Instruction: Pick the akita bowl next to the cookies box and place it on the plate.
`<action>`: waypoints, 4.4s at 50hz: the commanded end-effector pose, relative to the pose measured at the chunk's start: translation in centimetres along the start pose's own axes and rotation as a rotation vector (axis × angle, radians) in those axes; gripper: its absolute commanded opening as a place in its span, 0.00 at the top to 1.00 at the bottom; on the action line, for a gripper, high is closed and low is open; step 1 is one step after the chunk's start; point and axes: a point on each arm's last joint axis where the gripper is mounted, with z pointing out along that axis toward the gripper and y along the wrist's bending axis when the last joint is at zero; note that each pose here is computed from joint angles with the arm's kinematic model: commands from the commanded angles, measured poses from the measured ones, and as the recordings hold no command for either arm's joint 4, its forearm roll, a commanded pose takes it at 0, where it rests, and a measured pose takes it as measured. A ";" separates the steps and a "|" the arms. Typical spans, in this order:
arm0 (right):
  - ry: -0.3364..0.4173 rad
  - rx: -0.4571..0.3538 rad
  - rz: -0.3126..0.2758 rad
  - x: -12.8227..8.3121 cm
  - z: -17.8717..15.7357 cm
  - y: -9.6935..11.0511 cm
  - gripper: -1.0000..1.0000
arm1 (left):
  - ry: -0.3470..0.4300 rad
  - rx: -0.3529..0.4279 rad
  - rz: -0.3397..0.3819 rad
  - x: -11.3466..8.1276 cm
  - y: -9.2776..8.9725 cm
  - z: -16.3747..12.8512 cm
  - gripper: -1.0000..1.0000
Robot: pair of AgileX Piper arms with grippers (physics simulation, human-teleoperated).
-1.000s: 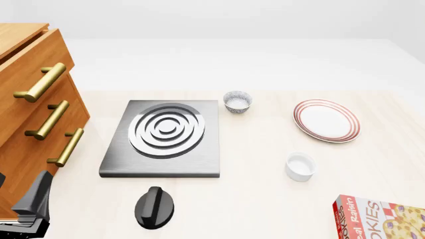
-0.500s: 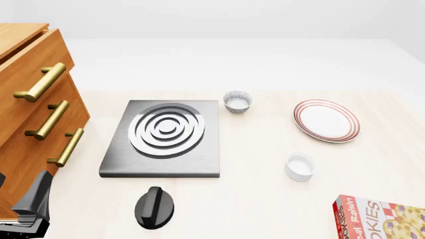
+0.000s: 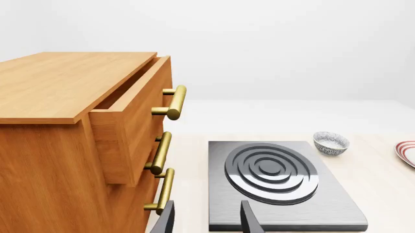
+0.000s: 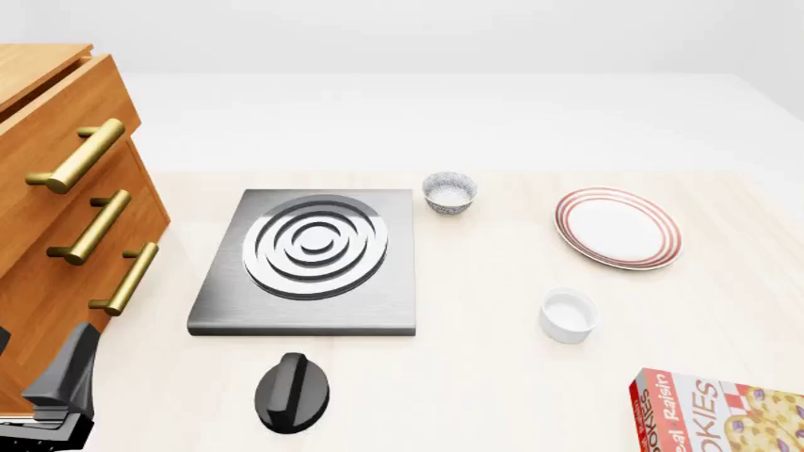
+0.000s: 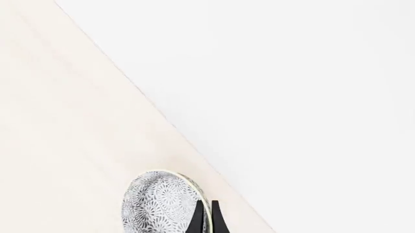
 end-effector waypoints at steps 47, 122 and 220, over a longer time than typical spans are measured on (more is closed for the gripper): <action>-0.162 -0.100 -0.009 -4.2 -18.9 5.9 1.00 | 0.000 0.000 0.000 0.0 0.0 0.0 0.00; -0.075 -0.376 0.104 2.1 -16.8 19.7 1.00 | 0.000 0.000 0.000 0.0 0.0 0.0 0.00; -0.041 -0.483 0.120 6.7 -7.1 28.8 1.00 | 0.000 0.000 0.000 0.0 0.0 0.0 0.00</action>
